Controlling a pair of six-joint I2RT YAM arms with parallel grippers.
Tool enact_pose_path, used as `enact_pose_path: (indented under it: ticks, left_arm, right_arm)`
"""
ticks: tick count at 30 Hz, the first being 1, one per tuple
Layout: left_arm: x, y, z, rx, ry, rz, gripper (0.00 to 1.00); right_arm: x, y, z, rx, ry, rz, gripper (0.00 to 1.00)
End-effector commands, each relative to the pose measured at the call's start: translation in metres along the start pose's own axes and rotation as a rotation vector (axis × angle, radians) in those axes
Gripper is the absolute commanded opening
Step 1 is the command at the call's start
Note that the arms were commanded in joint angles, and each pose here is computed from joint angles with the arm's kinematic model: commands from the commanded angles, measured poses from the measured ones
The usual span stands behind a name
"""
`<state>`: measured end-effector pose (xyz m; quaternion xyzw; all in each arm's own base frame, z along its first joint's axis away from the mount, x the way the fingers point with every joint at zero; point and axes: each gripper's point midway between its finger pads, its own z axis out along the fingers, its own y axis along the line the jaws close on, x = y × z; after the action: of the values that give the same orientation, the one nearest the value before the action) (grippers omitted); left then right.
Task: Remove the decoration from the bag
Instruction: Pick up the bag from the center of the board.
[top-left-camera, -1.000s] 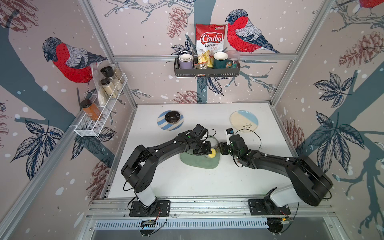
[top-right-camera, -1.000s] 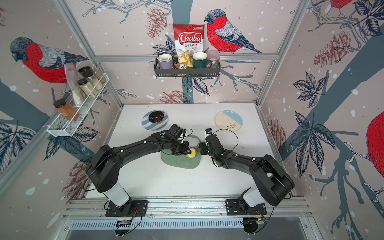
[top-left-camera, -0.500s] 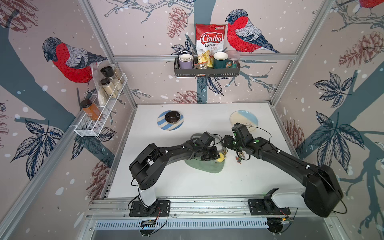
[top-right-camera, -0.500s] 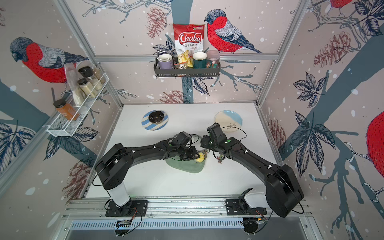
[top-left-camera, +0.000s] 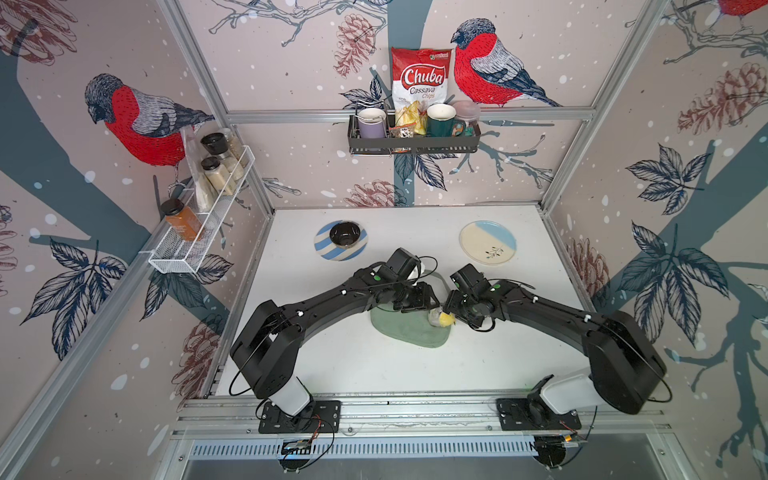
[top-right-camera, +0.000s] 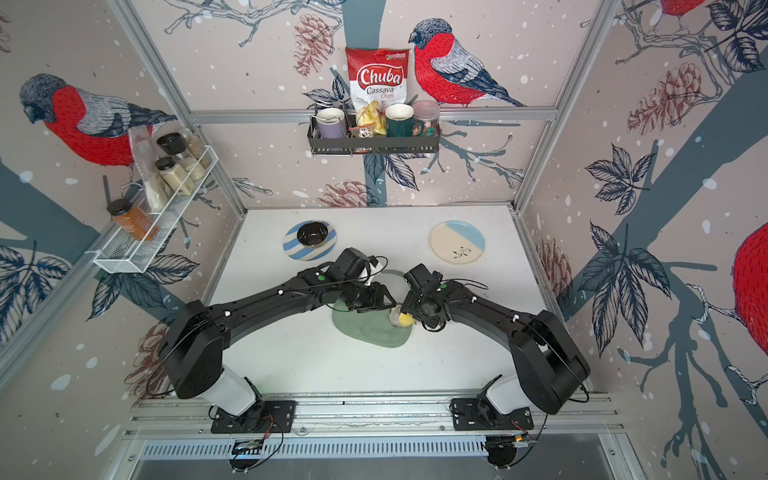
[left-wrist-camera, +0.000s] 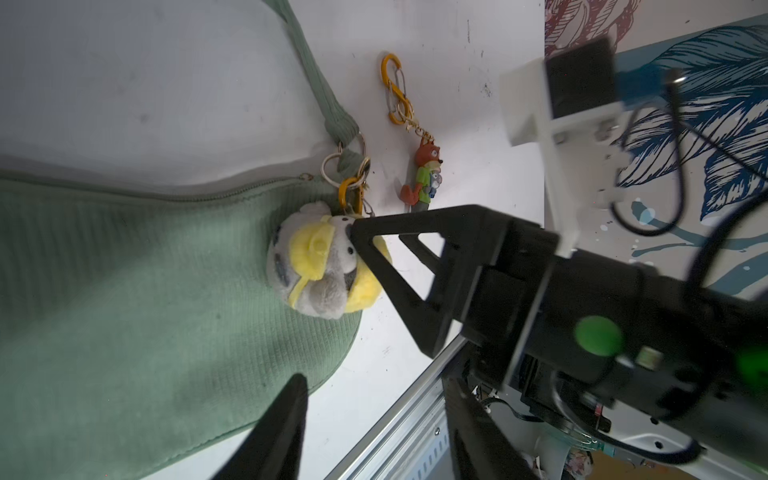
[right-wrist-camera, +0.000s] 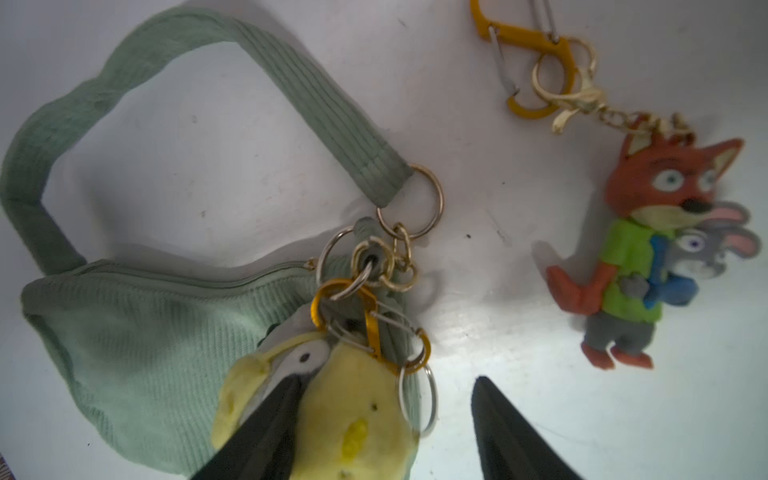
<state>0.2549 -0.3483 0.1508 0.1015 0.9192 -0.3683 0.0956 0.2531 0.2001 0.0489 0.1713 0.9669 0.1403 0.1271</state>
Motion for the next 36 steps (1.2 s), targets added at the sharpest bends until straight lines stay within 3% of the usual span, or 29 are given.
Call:
enact_pose_path:
  ticks: [1,4,8,12,18,21,27,36]
  left_arm:
    - [-0.022,0.012,-0.005,-0.057,-0.007,0.088,0.56]
    - [-0.050,0.018,0.005,-0.084,-0.014,0.092,0.56]
    - [-0.066,0.016,0.014,-0.122,0.004,0.130,0.56]
    - [-0.072,0.018,0.033,-0.133,0.031,0.133,0.56]
    - [-0.057,0.018,0.071,-0.096,0.139,0.107,0.57]
    - [-0.056,0.038,0.074,-0.106,0.164,0.039,0.58]
    - [-0.072,0.067,0.057,-0.091,0.119,-0.078,0.67]
    - [-0.070,0.075,0.059,-0.021,0.145,-0.158,0.65]
  right_arm:
    - [0.000,-0.001,0.017,-0.019,0.046,-0.032,0.66]
    - [0.005,0.001,0.025,-0.054,0.099,-0.076,0.61]
    - [0.019,-0.020,0.025,-0.053,0.149,-0.162,0.47]
    - [0.010,-0.025,0.030,-0.072,0.153,-0.228,0.32]
    - [0.001,0.017,0.048,-0.226,0.136,-0.378,0.18]
    - [-0.001,0.039,0.047,-0.304,0.068,-0.488,0.09]
    - [-0.002,0.065,0.032,-0.427,-0.073,-0.651,0.02]
    - [-0.001,0.092,-0.002,-0.544,-0.217,-0.817,0.00]
